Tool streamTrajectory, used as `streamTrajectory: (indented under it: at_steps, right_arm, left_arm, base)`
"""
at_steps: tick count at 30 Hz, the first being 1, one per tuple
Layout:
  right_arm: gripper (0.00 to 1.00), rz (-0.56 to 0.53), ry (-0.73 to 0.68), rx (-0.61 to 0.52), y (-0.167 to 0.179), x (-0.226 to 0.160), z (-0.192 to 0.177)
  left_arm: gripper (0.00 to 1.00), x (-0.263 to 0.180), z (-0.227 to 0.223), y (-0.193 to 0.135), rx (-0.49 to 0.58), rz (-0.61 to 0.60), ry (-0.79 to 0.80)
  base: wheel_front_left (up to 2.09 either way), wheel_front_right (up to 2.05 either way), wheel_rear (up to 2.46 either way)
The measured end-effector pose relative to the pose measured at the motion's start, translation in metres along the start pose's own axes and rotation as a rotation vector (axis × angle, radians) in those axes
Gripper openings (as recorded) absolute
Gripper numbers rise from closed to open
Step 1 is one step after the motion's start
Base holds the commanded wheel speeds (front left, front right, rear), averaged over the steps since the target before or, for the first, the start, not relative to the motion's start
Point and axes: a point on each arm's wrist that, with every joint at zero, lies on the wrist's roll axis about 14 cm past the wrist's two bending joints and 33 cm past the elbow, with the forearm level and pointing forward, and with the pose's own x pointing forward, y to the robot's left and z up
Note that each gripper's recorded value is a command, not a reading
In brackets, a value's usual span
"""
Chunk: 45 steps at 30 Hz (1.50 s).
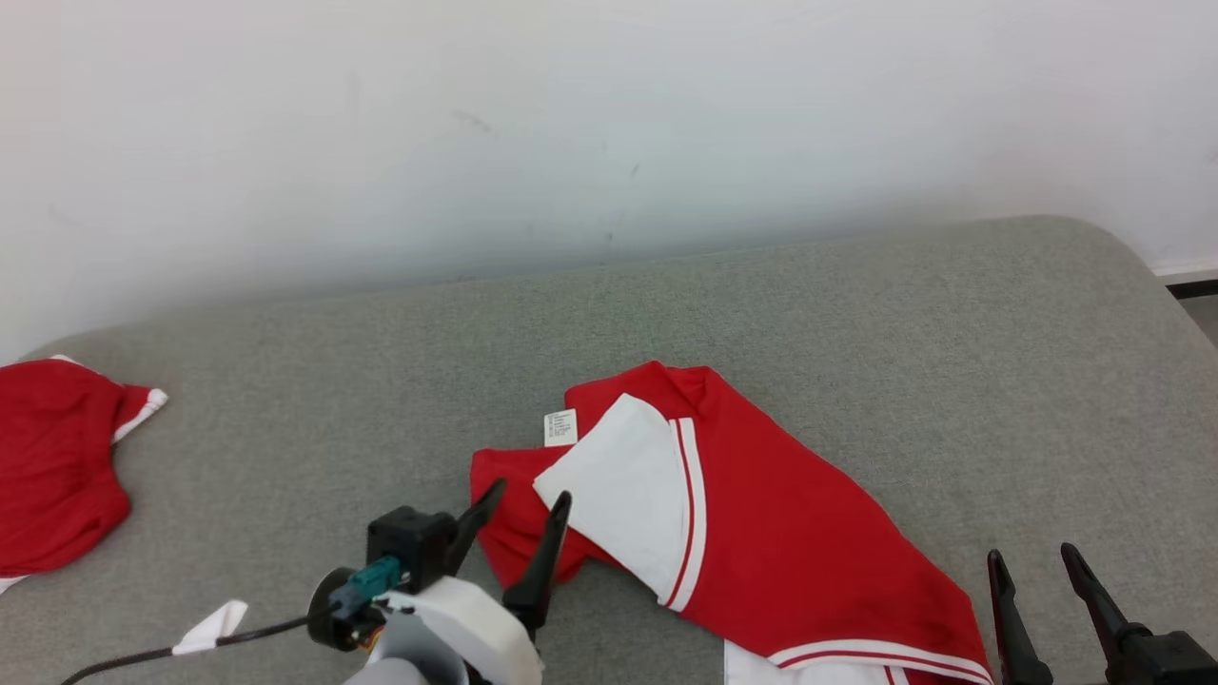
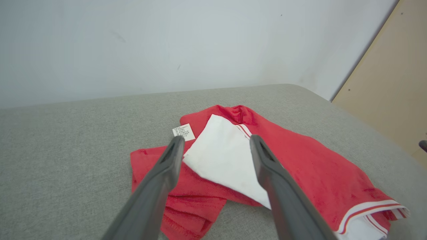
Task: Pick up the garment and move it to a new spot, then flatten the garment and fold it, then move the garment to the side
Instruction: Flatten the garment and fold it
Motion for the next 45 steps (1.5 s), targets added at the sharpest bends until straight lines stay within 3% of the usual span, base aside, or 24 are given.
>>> streamTrajectory:
  at_steps: [9,18,26,35,45]
  right_arm:
    - [1.00,0.052,0.001,-0.013,0.014,0.008,0.000]
    - [1.00,0.072,0.023,-0.017,0.022,0.019,-0.006]
    - [1.00,0.028,0.052,-0.016,0.010,0.020,-0.015]
    - [1.00,0.011,0.056,-0.016,0.007,0.020,-0.016]
    - [1.00,0.019,0.050,-0.023,0.009,0.023,-0.014]
  left_arm:
    - [1.00,-0.028,-0.006,0.019,-0.009,0.098,-0.017]
    - [1.00,0.000,-0.008,0.007,-0.015,0.025,-0.017]
    - [1.00,0.030,-0.032,0.020,-0.001,0.035,0.073]
    - [1.00,0.032,-0.059,0.033,-0.008,0.052,0.155]
    - [1.00,0.041,-0.063,0.014,-0.031,-0.005,0.159]
  base:
    - [0.00,0.00,0.00]
    - [0.00,0.00,0.00]
    - [0.00,0.00,0.00]
    - [0.00,0.00,0.00]
    - [0.00,0.00,0.00]
